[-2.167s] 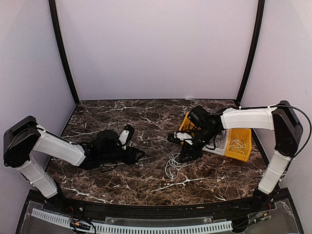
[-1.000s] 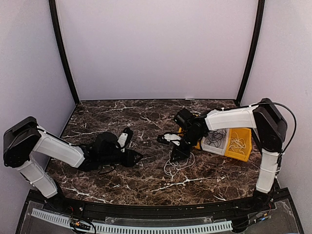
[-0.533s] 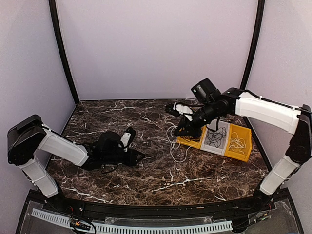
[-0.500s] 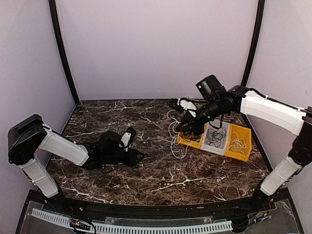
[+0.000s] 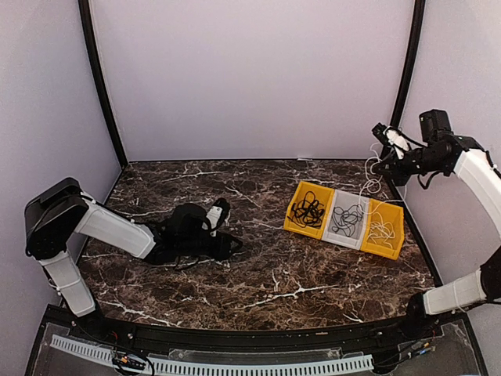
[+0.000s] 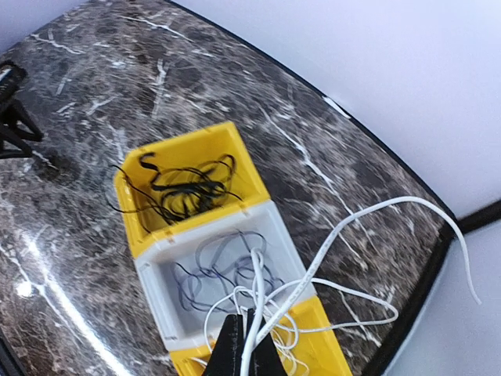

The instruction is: Untangle the cables

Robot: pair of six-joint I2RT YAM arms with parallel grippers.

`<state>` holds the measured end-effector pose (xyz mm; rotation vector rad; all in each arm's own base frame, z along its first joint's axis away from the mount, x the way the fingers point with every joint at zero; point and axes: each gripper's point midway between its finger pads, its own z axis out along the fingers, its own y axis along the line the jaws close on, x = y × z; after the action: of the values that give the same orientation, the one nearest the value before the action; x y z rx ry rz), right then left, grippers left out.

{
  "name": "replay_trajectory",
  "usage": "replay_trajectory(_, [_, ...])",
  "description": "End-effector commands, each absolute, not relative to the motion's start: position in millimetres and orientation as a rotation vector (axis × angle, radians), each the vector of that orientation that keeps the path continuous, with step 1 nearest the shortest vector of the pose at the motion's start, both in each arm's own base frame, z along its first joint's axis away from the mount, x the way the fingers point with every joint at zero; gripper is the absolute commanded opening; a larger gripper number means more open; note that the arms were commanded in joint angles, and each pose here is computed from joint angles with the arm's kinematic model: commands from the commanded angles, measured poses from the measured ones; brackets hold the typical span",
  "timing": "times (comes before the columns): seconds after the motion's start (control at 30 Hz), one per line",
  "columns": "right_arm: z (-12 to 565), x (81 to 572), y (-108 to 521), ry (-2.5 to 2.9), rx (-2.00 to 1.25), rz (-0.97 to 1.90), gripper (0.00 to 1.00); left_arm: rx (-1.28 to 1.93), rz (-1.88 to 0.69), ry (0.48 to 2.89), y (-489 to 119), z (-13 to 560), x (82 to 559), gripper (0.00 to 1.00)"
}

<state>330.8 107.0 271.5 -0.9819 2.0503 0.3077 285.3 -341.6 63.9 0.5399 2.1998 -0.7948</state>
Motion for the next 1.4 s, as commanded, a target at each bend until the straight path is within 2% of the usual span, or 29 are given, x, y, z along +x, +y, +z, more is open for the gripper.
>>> replay_trajectory(0.0, [257.3, 324.2, 44.1, 2.139, -0.909, 0.189, 0.0, 0.57, -0.806, 2.193, -352.4, 64.8, 288.6, 0.43])
replay_trajectory(0.2, [227.2, 320.6, -9.3, 2.267, -0.798, 0.117, 0.0, 0.57, -0.841, 2.195, -359.4, 61.7, 288.9, 0.43])
replay_trajectory(0.43, [193.9, 327.5, 3.4, 2.284, -0.731, 0.283, 0.0, 0.576, -0.844, 2.206, -360.1, 59.5, 287.9, 0.43])
replay_trajectory(0.7, [128.0, 328.2, 7.5, 2.375, -0.63, 0.406, 0.0, 0.561, -0.834, 2.229, -353.3, 57.0, 283.5, 0.43])
replay_trajectory(1.37, [130.7, 369.3, 38.9, 2.269, -0.479, 0.504, 0.0, 0.569, -0.858, 2.235, -360.7, 55.5, 285.4, 0.43])
